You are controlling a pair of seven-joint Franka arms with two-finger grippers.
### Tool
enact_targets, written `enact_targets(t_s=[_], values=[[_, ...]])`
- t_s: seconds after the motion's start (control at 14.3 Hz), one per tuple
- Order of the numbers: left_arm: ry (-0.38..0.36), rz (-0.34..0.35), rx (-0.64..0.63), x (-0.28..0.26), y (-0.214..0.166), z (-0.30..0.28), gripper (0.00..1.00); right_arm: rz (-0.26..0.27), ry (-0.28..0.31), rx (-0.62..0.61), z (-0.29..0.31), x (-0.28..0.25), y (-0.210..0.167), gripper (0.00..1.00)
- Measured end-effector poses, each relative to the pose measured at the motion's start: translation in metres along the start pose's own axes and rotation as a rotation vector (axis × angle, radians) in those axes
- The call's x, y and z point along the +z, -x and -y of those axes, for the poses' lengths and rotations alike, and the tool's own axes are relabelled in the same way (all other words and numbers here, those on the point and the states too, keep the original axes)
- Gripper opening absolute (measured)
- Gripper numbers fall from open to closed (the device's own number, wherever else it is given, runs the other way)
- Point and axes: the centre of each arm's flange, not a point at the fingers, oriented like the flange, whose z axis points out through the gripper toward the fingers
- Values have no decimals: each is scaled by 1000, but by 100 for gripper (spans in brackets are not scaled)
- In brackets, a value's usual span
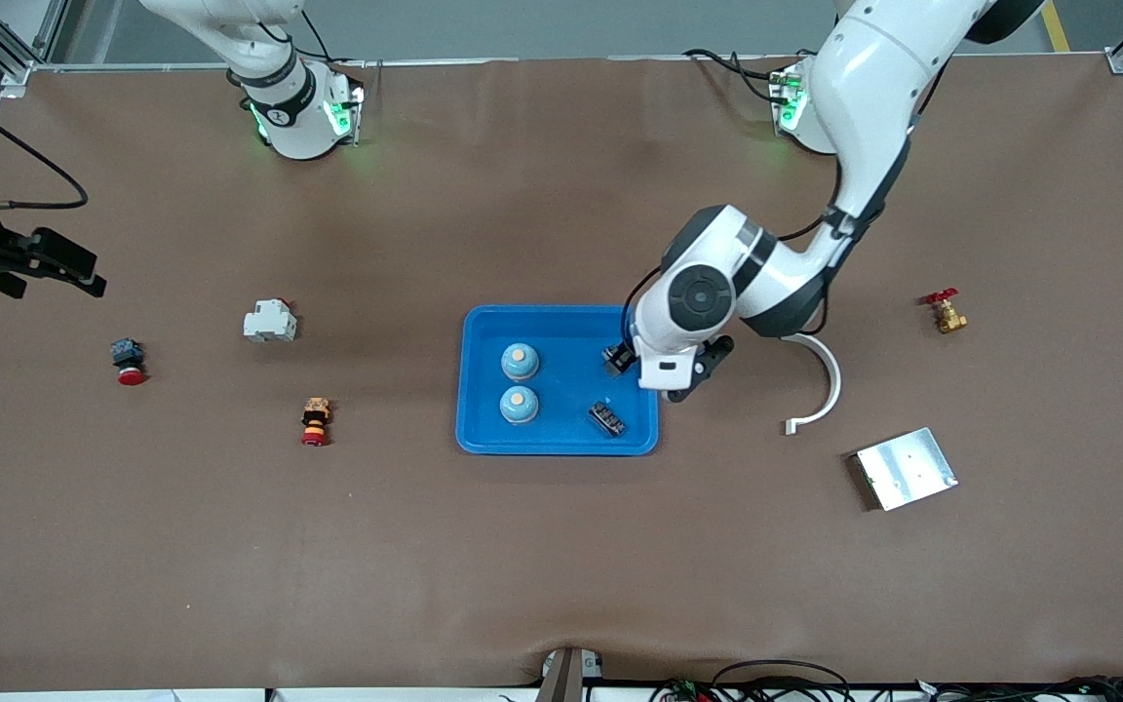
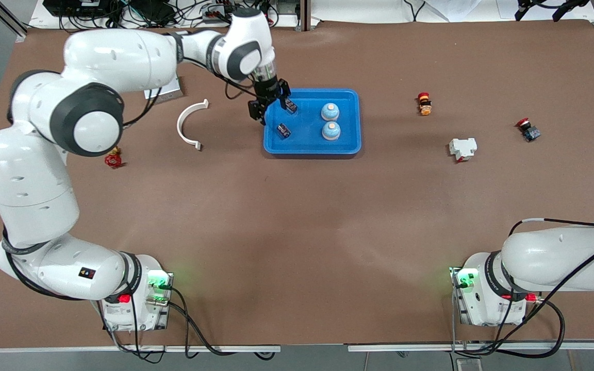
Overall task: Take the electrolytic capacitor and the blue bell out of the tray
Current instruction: 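Reach the left gripper into the blue tray toward a black capacitor, then grasp the capacitor with the left gripper while the right gripper approaches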
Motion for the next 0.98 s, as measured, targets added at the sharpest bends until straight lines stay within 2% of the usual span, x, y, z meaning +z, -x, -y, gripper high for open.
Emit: enact_targets(t_s=[0.28,0.7,0.98], values=[[-18,-10,-24,33,6,-4,100,12,0,15,-1,35,-1,100],[23,-5,-30,44,1,-10,100,14,3,76,4,100,5,100],[35,-1,-26,49,5,-16,100,26,3,177,35,126,11,100]])
